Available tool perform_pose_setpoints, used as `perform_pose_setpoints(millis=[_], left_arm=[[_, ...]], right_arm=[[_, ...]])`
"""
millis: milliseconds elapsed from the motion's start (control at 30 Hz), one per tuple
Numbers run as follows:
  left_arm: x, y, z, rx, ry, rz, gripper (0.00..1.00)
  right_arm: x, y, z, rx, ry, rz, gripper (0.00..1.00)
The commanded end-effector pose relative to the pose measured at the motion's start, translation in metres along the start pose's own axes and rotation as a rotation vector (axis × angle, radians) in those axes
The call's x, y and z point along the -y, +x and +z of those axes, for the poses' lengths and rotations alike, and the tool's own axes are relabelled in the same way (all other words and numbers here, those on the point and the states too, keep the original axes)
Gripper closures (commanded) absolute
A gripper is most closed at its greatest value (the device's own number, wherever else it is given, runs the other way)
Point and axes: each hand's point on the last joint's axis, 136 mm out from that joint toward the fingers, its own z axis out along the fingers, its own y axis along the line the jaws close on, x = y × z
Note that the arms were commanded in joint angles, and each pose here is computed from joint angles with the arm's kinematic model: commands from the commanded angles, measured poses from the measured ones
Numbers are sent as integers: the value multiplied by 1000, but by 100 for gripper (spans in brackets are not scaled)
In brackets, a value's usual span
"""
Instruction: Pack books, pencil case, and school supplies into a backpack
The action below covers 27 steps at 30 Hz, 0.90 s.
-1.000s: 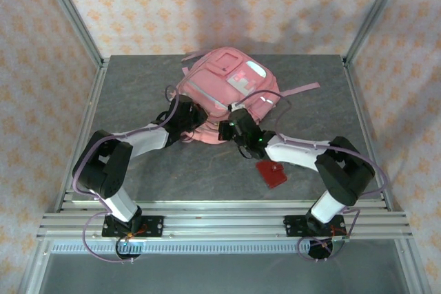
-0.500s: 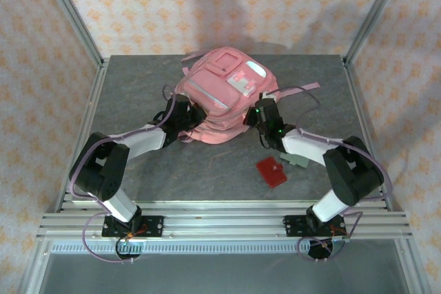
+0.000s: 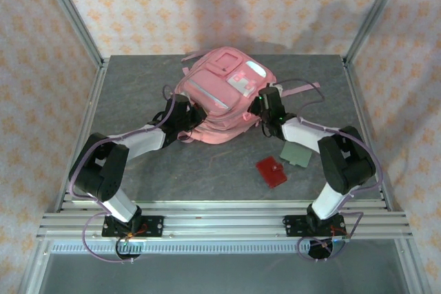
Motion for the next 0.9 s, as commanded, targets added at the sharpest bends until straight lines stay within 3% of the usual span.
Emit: perform_pose_setpoints(millis=[0,267,433,467,533,567,800,867], left_arm=[[2,-17,-9,21,-12,61,100],[-8,-48,-16,25,-80,149,100],[-23,-58,-26,23,-121,190,100],[-26,-58,-27,21,-135,195,100],[-32,-56,-26,13,-158,221,100],[-35,-56,-26,13,-173,229,100],[-46,-77,-37,95,-224,235,100],[-43,-80,-39,106,-223,242,92]], right_arm=[[40,-20,-16,65,112,56,100],[17,19,-47,-52,-27,81,100],[-1,21,-71,-67,-118,85,100],[-6,19,-72,-75,-135,81,94],[-15,15,-72,-95,-153,83,71],[-23,14,-71,-107,-175,79,67],[-67,2,-54,-173,-276,56,58],[-79,4,-45,-209,-290,37,58]])
